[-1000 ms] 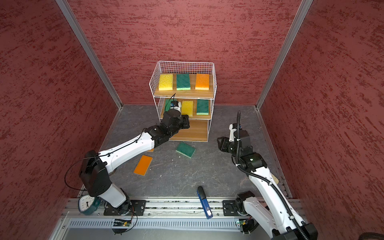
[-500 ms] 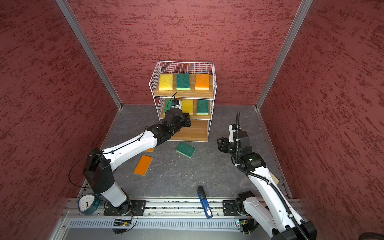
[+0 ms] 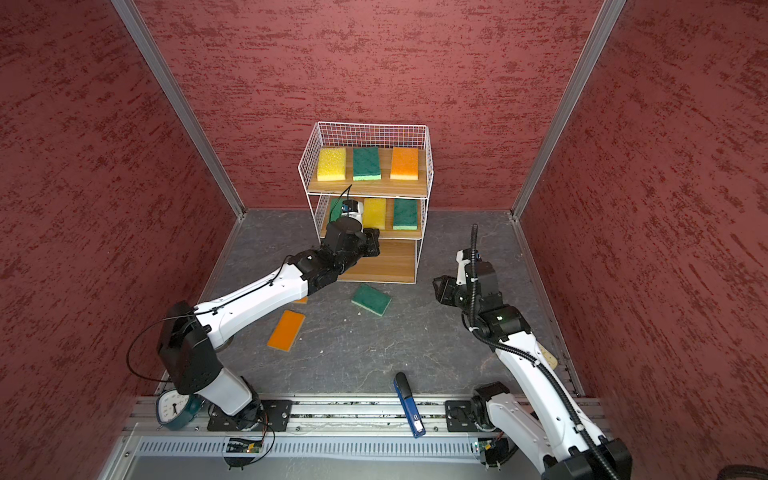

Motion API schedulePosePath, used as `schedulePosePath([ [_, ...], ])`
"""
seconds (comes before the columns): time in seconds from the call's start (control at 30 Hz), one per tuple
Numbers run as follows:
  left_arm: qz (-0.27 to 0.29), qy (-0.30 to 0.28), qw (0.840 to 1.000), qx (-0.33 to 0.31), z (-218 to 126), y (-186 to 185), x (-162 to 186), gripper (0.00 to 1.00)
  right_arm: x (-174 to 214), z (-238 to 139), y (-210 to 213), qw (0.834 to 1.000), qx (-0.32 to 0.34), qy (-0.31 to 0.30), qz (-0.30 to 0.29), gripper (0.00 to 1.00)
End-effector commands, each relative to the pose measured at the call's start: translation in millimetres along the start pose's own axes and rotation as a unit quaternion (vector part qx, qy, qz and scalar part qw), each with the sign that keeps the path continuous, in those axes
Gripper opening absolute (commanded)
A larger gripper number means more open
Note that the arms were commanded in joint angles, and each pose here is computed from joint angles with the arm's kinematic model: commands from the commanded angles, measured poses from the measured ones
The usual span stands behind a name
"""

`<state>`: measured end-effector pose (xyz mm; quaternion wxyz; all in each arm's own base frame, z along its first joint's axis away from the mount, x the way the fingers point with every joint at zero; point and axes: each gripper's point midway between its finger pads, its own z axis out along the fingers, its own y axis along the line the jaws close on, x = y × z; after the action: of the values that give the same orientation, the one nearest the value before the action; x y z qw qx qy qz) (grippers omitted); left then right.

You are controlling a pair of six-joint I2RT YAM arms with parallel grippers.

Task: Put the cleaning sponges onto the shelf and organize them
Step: 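Withdraw the left gripper and move it over the orange floor sponge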

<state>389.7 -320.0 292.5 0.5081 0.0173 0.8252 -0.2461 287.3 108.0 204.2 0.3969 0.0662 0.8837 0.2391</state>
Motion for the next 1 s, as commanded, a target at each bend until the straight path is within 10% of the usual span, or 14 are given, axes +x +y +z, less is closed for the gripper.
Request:
schedulePosePath([
  [0.0,0.055,-0.013,0.998,0.017,-36.2,-19.1,-5.8,0.27,5.6,0.8,6.0,1.0,-0.016,-0.003,-0.011,0.49],
  [0.43,0.013,0.096,0.99,-0.105,-129.6,82.1,62.3,0.78,52.3,17.2,47.0,0.998,-0.034,0.033,-0.038,0.5],
  [0.97,-0.11,0.158,0.935,-0.298,-172.4,257.0,156.5,0.91,60.9,44.5,54.7,0.998,-0.038,0.055,0.01,0.6],
])
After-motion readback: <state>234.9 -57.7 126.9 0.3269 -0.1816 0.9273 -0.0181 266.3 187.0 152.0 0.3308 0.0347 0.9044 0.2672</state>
